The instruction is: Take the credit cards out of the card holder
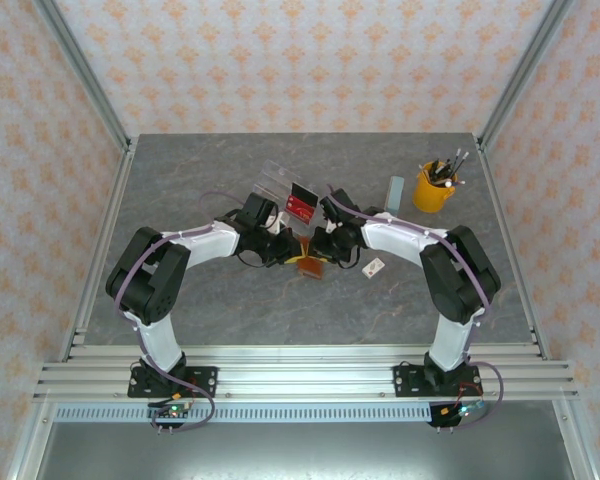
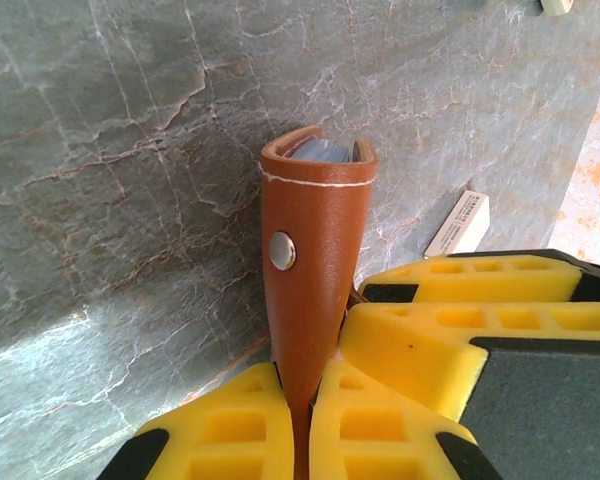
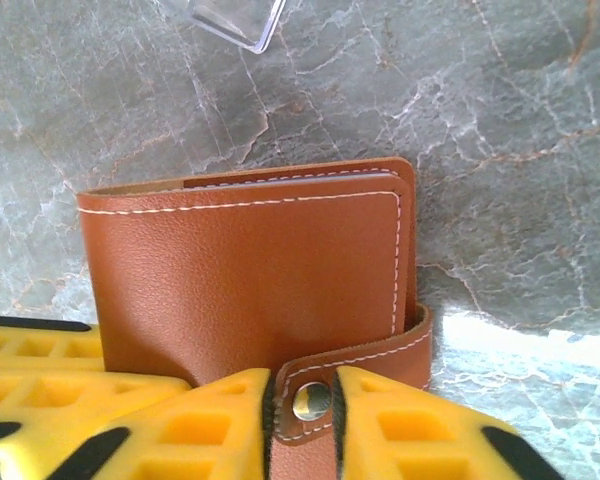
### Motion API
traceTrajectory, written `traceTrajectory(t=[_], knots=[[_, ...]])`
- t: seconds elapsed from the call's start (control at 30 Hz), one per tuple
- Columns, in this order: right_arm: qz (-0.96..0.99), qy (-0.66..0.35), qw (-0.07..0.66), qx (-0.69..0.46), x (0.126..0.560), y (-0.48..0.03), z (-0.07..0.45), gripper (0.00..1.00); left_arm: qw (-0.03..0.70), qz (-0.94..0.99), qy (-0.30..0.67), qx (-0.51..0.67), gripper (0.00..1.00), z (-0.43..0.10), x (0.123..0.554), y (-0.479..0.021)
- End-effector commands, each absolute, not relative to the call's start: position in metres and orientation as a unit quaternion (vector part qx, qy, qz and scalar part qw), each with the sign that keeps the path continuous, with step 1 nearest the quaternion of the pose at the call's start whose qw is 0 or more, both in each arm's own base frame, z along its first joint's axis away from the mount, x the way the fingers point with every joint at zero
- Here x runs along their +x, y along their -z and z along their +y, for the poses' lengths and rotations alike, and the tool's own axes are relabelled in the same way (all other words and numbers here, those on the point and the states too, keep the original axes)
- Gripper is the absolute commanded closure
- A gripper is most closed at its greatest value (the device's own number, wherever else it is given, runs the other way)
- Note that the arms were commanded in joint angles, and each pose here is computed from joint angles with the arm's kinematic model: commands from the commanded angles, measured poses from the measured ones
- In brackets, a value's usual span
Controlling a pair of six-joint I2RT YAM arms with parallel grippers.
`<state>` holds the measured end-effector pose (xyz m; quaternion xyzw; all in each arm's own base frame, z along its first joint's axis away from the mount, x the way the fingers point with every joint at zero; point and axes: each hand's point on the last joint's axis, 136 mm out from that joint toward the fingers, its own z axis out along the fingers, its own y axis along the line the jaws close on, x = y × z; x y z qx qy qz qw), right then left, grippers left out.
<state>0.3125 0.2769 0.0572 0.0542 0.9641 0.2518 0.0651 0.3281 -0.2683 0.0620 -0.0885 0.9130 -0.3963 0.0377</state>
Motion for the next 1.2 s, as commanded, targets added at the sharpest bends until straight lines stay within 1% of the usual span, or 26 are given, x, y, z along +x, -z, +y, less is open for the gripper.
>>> traceTrajectory(t=[0.0, 0.07, 0.17, 0.27, 0.33, 0.47, 0.73, 0.87, 0.97, 1.0, 1.03, 1.1, 1.13, 1.17], knots=[[0.975, -0.203, 0.072, 0.061, 0.315, -0.049, 0.261, 0.81, 0.048, 0.907, 0.413, -0.066, 1.0, -0.273, 0.325, -0.078], [0.975, -0.202, 0.071, 0.06, 0.315, -0.05, 0.262, 0.82, 0.049, 0.907, 0.413, -0.066, 1.0, -0.273, 0.326, -0.078], [0.976, -0.194, 0.073, 0.061, 0.315, -0.049, 0.259, 0.88, 0.052, 0.907, 0.412, -0.066, 1.0, -0.273, 0.326, -0.079], [0.978, -0.186, 0.078, 0.063, 0.315, -0.049, 0.255, 0.94, 0.053, 0.909, 0.407, -0.069, 1.0, -0.271, 0.326, -0.077], [0.978, -0.18, 0.081, 0.066, 0.315, -0.049, 0.252, 1.0, 0.055, 0.912, 0.4, -0.072, 1.0, -0.269, 0.326, -0.076], [0.981, -0.154, 0.09, 0.079, 0.313, -0.047, 0.239, 1.0, 0.063, 0.916, 0.389, -0.077, 1.0, -0.264, 0.326, -0.076], [0.985, -0.066, 0.108, 0.114, 0.304, -0.043, 0.198, 1.0, 0.065, 0.924, 0.362, -0.104, 1.0, -0.252, 0.322, -0.063], [0.984, -0.074, 0.117, 0.115, 0.305, -0.047, 0.199, 1.0, 0.062, 0.924, 0.36, -0.108, 1.0, -0.25, 0.319, -0.059], [0.981, -0.115, 0.116, 0.1, 0.308, -0.052, 0.215, 1.0, 0.066, 0.925, 0.357, -0.111, 1.0, -0.248, 0.318, -0.061], [0.981, -0.128, 0.111, 0.092, 0.308, -0.053, 0.221, 0.9, 0.067, 0.926, 0.353, -0.111, 0.99, -0.247, 0.318, -0.062], [0.981, -0.137, 0.107, 0.085, 0.308, -0.054, 0.226, 0.83, 0.069, 0.928, 0.349, -0.111, 0.9, -0.245, 0.318, -0.063], [0.98, -0.15, 0.103, 0.076, 0.31, -0.053, 0.233, 0.73, 0.07, 0.93, 0.345, -0.109, 0.74, -0.243, 0.317, -0.065], [0.981, -0.151, 0.1, 0.072, 0.31, -0.051, 0.234, 0.71, 0.072, 0.93, 0.343, -0.107, 0.65, -0.243, 0.317, -0.067], [0.981, -0.15, 0.097, 0.069, 0.311, -0.05, 0.235, 0.7, 0.073, 0.932, 0.339, -0.107, 0.61, -0.242, 0.317, -0.067]])
